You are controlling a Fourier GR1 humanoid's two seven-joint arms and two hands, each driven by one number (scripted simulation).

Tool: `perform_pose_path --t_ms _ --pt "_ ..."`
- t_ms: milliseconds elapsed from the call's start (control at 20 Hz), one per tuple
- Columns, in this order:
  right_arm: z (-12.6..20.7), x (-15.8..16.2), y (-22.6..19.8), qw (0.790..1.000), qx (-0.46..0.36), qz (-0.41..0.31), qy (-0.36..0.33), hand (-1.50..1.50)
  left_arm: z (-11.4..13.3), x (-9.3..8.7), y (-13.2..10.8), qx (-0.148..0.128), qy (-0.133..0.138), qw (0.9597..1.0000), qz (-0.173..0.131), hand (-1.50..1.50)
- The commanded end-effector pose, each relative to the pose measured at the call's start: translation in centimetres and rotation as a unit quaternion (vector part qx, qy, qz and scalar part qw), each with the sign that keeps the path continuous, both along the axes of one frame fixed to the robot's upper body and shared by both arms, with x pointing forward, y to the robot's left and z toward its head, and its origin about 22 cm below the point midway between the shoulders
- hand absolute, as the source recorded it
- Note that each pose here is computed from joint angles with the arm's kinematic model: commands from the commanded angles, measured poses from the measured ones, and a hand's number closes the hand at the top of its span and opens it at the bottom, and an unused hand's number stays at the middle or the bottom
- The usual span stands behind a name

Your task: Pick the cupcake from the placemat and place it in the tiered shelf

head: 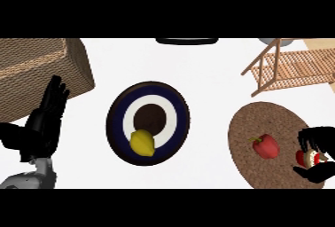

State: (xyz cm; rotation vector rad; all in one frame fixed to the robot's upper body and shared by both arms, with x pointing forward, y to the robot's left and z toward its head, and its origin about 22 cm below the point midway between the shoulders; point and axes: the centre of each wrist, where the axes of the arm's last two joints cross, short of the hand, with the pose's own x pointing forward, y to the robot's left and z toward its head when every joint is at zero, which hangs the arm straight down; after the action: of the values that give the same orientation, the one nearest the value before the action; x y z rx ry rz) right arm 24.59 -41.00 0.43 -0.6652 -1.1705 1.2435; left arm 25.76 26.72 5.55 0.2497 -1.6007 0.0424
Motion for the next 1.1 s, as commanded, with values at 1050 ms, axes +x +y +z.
perform_pose_path --t_ms 1050 --pt "22.2 -2.0 -7.3 0.929 0.232 -0.186 -0.221 1.50 0.1 0.3 0.1 -0.002 -0.010 0.9999 -0.007 0.00"
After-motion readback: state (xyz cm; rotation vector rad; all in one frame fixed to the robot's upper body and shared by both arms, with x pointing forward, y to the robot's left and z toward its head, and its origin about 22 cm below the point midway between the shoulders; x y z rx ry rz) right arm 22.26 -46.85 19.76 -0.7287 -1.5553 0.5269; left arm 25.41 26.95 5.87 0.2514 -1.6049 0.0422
